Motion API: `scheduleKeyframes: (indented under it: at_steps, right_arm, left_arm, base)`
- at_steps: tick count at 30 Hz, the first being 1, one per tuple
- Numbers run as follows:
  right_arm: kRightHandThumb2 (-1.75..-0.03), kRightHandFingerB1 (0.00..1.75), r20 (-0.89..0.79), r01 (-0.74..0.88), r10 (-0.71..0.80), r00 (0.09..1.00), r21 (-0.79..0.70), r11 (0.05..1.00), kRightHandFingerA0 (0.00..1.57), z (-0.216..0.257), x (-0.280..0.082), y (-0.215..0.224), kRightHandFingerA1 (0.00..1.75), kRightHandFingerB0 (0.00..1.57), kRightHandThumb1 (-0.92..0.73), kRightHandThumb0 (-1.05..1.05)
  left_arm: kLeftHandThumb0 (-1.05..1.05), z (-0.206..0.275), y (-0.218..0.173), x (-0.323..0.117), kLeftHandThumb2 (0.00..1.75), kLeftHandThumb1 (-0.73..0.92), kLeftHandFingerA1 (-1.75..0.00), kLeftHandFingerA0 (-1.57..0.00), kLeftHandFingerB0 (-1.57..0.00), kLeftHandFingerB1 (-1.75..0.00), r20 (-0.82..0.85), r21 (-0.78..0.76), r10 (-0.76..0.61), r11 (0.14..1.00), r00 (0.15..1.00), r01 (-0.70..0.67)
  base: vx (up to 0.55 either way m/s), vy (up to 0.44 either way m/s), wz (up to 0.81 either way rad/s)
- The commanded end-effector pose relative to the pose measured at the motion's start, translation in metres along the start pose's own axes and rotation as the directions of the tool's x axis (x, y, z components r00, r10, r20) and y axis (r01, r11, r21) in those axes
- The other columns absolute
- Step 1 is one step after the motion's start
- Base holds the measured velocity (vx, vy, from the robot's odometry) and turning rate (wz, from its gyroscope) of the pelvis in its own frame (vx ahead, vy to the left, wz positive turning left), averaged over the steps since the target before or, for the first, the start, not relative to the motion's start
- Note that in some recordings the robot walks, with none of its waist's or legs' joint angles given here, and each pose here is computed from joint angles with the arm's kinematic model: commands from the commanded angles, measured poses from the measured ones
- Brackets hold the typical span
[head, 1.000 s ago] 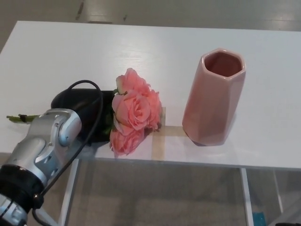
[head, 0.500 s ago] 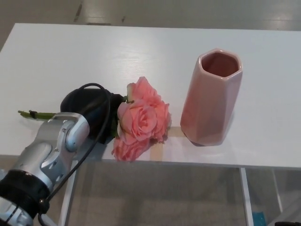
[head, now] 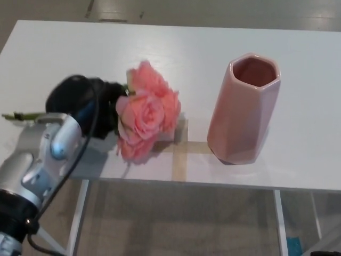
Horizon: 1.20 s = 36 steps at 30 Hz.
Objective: Use the left hand to pick up the rose and then lift and insert it into the pink vase.
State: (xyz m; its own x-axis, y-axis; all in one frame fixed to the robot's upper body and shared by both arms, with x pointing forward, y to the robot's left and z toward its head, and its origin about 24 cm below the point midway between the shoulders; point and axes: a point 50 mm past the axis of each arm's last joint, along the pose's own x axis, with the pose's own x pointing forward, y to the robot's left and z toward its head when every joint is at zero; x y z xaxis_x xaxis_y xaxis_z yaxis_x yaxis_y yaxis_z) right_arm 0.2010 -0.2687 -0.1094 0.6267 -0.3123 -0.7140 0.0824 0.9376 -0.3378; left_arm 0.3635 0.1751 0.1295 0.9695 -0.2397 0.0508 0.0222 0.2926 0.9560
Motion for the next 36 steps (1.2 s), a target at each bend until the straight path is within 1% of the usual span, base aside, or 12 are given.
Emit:
scheduleKeyframes:
  at_steps: [1,2,4,8,11,16,19,23,24,26,35,36]
  right_arm:
    - [-0.6,0.4,-0.015,0.0,0.0,1.0,0.012,1.0,0.67,-0.006,-0.001,-0.003,0.43,0.56,-0.65,-0.29]
    - [-0.6,0.4,-0.015,0.0,0.0,1.0,0.013,1.0,0.67,-0.006,-0.001,-0.003,0.43,0.56,-0.65,-0.29]
    - [-0.59,0.4,-0.018,0.003,-0.002,1.0,0.012,1.0,0.67,-0.005,-0.001,-0.004,0.43,0.55,-0.65,-0.29]
    - [-0.59,0.4,-0.017,-0.002,0.002,1.0,0.009,1.0,0.67,-0.006,-0.001,-0.003,0.43,0.55,-0.65,-0.29]
    - [-0.59,0.4,-0.013,-0.003,0.003,1.0,0.001,1.0,0.67,-0.007,-0.001,-0.004,0.43,0.55,-0.65,-0.29]
    - [-0.59,0.4,-0.011,-0.002,0.002,1.0,0.003,1.0,0.67,-0.003,-0.001,-0.004,0.43,0.56,-0.65,-0.29]
    - [-0.59,0.4,-0.013,-0.004,0.004,1.0,0.01,1.0,0.66,-0.002,0.0,-0.004,0.43,0.55,-0.65,-0.29]
    - [-0.59,0.4,-0.015,-0.004,0.004,1.0,0.009,1.0,0.66,-0.003,0.0,-0.004,0.43,0.55,-0.65,-0.29]
    - [-0.59,0.4,-0.017,-0.005,0.005,1.0,0.012,1.0,0.66,-0.003,0.0,-0.004,0.43,0.57,-0.65,-0.3]
    - [-0.59,0.4,-0.02,-0.007,0.007,1.0,0.013,1.0,0.66,-0.002,0.0,-0.004,0.43,0.57,-0.65,-0.3]
    - [-0.59,0.4,-0.014,-0.015,0.015,1.0,0.01,1.0,0.66,-0.002,0.0,-0.005,0.43,0.57,-0.65,-0.3]
    - [-0.59,0.4,-0.016,-0.015,0.015,1.0,0.01,1.0,0.65,-0.002,0.0,-0.005,0.43,0.56,-0.65,-0.3]
  left_arm:
    - [-0.16,0.014,0.045,0.007,0.62,0.7,-1.52,-0.75,-0.83,-0.81,0.072,-0.154,0.203,0.97,0.977,-0.19]
    - [-0.16,0.016,0.052,0.008,0.62,0.7,-1.52,-0.75,-0.83,-0.81,0.071,-0.178,0.225,0.961,0.972,-0.209]
    - [-0.16,0.024,0.072,0.012,0.64,0.74,-1.53,-0.75,-0.75,-1.0,0.067,-0.259,0.28,0.932,0.958,-0.255]
    - [-0.16,0.031,0.086,0.013,0.63,0.79,-1.5,-0.77,-0.73,-1.04,0.057,-0.36,0.311,0.893,0.949,-0.271]
    - [-0.15,0.044,0.106,0.017,0.65,0.82,-1.46,-0.8,-0.75,-0.99,0.056,-0.5,0.341,0.823,0.939,-0.269]
    - [-0.16,0.065,0.136,0.021,0.66,0.85,-1.35,-0.91,-0.71,-1.09,0.106,-0.698,0.349,0.693,0.931,-0.18]
    - [-0.17,0.082,0.153,0.022,0.68,0.84,-1.28,-0.99,-0.75,-1.0,0.14,-0.784,0.335,0.613,0.932,-0.103]
    - [-0.18,0.086,0.155,0.021,0.68,0.83,-1.25,-1.02,-0.76,-0.96,0.145,-0.804,0.325,0.589,0.934,-0.08]
    - [-0.19,0.094,0.16,0.021,0.67,0.83,-1.26,-1.03,-0.82,-0.85,0.156,-0.839,0.317,0.543,0.936,-0.044]
    - [-0.19,0.109,0.167,0.019,0.65,0.83,-1.26,-1.02,-0.82,-0.84,0.186,-0.886,0.298,0.464,0.936,0.028]
    - [-0.19,0.132,0.18,0.014,0.65,0.84,-1.24,-1.03,-0.85,-0.76,0.242,-0.926,0.294,0.356,0.925,0.13]
    - [-0.18,0.14,0.182,0.012,0.65,0.84,-1.29,-1.03,-0.84,-0.79,0.256,-0.937,0.288,0.31,0.923,0.163]
  base:
    - [0.0,0.0,0.0]
    - [0.0,0.0,0.0]
    - [0.0,0.0,0.0]
    - [0.0,0.0,0.0]
    - [0.0,0.0,0.0]
    - [0.0,0.0,0.0]
    - [0.0,0.0,0.0]
    - [0.0,0.0,0.0]
    - [0.0,0.0,0.0]
    - [0.0,0.0,0.0]
    - [0.0,0.0,0.0]
    - [0.0,0.0,0.0]
